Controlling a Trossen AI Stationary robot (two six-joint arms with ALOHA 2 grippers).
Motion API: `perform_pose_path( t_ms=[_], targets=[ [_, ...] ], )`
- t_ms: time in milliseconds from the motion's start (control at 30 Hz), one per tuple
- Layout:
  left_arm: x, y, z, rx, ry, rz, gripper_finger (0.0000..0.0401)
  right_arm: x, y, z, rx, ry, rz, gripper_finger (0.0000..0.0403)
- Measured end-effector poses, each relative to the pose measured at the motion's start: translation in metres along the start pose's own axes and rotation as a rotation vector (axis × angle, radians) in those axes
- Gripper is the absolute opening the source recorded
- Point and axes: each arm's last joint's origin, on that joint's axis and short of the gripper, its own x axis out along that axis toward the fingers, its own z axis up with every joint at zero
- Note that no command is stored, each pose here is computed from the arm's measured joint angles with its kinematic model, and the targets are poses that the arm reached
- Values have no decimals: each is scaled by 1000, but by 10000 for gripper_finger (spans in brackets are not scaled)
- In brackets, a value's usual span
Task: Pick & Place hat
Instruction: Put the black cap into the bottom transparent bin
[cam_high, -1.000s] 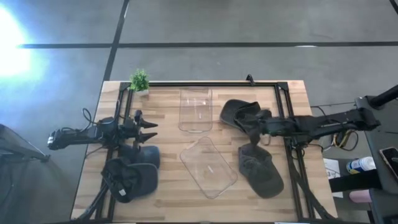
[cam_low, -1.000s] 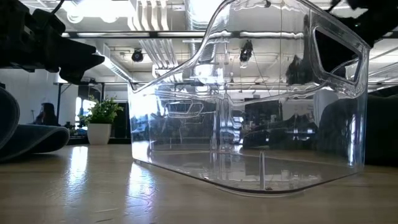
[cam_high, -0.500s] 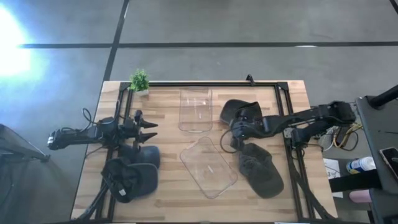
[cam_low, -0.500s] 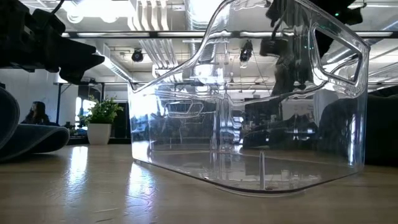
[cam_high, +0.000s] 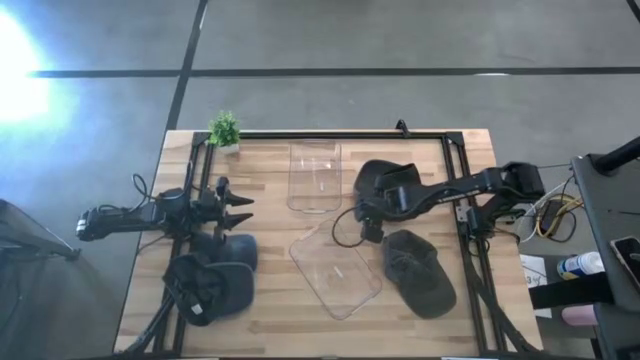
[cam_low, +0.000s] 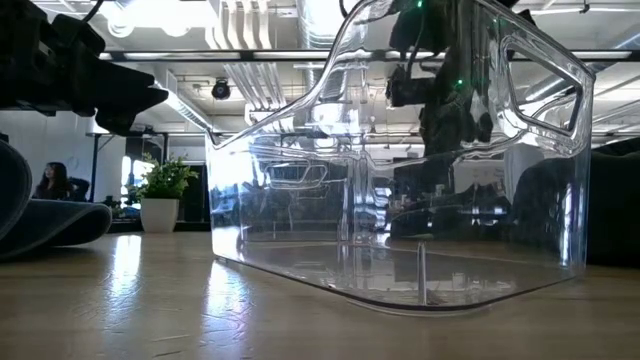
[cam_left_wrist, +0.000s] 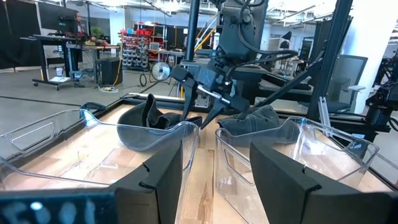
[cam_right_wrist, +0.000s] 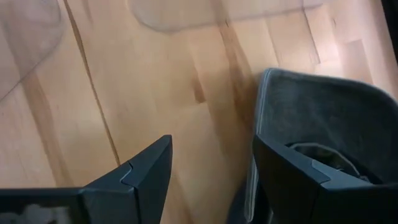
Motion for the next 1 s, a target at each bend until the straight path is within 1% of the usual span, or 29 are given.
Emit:
perform_pose_path(
  t_ms=[133, 300, 500, 600, 700, 833, 933, 1000],
  targets=[
    [0, 0, 0, 0, 0, 0, 181, 3, 0, -1, 6, 16, -22, 221],
    [0, 0, 0, 0, 0, 0, 181, -5, -5, -10, 11, -6, -43, 221],
    [0, 0, 0, 0, 0, 1, 181, -9, -8, -16, -104, -20, -38, 221],
    [0, 0, 0, 0, 0, 0, 181, -5, -8, -16, -141, -7, -13, 221],
    [0, 0, 0, 0, 0, 0, 181, 2, -6, -16, -153, 16, 4, 221],
    [0, 0, 0, 0, 1, 1, 181, 7, -6, -16, -147, 31, 0, 221],
    [0, 0, 0, 0, 2, 0, 181, 12, -8, -16, -143, 39, -28, 221],
    [0, 0, 0, 0, 2, 0, 181, 18, -11, -14, -117, 39, -18, 221]
  ],
)
